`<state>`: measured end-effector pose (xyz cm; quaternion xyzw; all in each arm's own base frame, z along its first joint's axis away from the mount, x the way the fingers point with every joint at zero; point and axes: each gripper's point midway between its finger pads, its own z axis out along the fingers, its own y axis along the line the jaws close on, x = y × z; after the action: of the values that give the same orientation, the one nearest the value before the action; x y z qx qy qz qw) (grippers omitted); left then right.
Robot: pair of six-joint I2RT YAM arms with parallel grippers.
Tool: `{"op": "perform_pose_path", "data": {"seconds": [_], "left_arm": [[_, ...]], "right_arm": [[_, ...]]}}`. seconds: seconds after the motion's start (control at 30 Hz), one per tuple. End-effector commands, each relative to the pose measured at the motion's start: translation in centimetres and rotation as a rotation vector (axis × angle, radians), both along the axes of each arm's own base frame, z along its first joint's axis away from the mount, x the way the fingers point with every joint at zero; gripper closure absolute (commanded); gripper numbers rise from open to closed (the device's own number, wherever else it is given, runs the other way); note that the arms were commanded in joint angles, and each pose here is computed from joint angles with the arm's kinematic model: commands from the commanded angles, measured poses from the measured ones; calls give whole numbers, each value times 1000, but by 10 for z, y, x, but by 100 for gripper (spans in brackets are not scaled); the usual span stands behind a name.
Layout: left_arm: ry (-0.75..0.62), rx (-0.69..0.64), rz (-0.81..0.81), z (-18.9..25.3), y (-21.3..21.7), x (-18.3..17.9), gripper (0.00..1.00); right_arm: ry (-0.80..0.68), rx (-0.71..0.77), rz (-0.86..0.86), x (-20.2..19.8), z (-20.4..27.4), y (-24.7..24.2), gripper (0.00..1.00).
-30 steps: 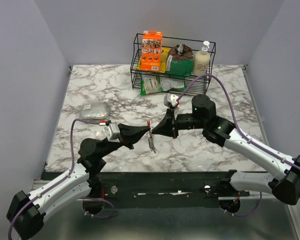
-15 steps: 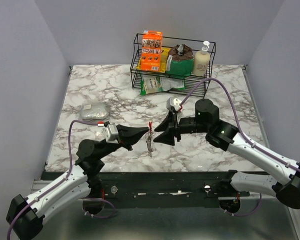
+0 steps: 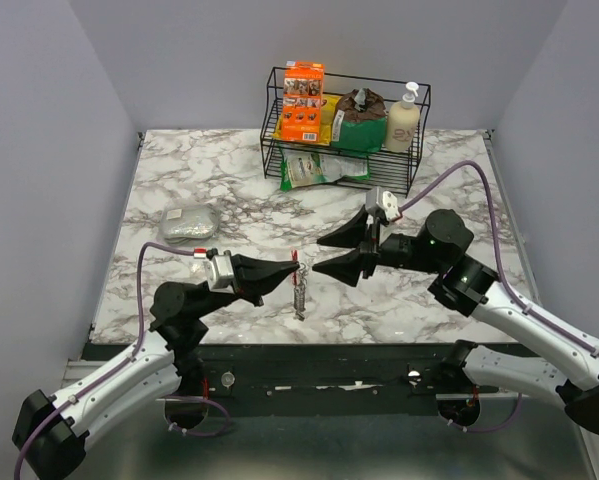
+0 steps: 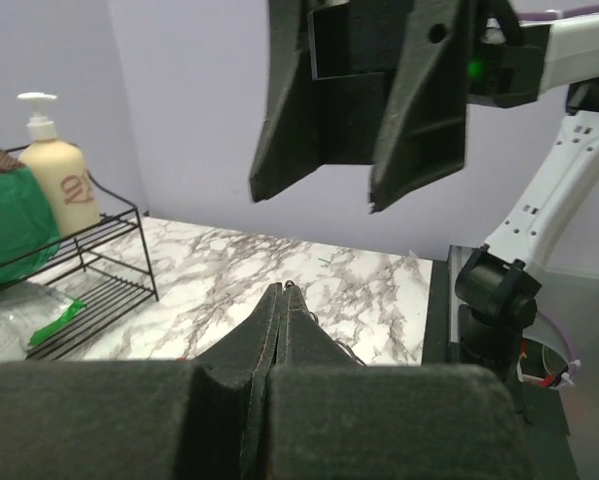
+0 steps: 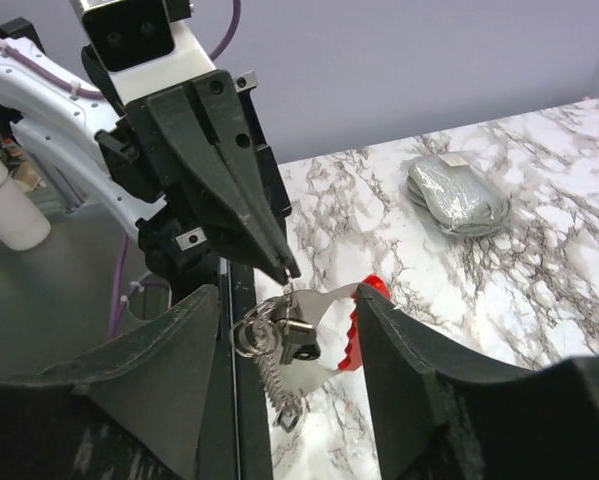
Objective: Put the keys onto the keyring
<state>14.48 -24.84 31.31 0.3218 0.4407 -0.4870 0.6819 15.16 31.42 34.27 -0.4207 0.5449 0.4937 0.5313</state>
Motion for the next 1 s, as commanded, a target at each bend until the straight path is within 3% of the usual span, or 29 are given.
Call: {"op": "perform_pose_path", "data": {"seconds": [0.0, 0.57, 0.63, 0.7, 0.93, 0.97], "left_arm": [[-101, -55, -95, 22, -1, -23, 100], [-134, -72, -111, 33, 1, -29, 100], [-135, -73, -115, 33, 1, -29, 100], [-138, -77, -116, 35, 2, -30, 100], [-143, -88, -122, 39, 3, -33, 100], [-144, -88, -122, 39, 3, -32, 100]], "right_arm": [[17, 41, 45, -2, 4, 11, 37], [41, -21, 156, -13, -16, 20, 45], [43, -24, 171, -15, -17, 21, 47], [50, -32, 185, -15, -20, 23, 55], [61, -43, 205, -15, -21, 27, 58], [60, -41, 206, -15, -20, 27, 64]]}}
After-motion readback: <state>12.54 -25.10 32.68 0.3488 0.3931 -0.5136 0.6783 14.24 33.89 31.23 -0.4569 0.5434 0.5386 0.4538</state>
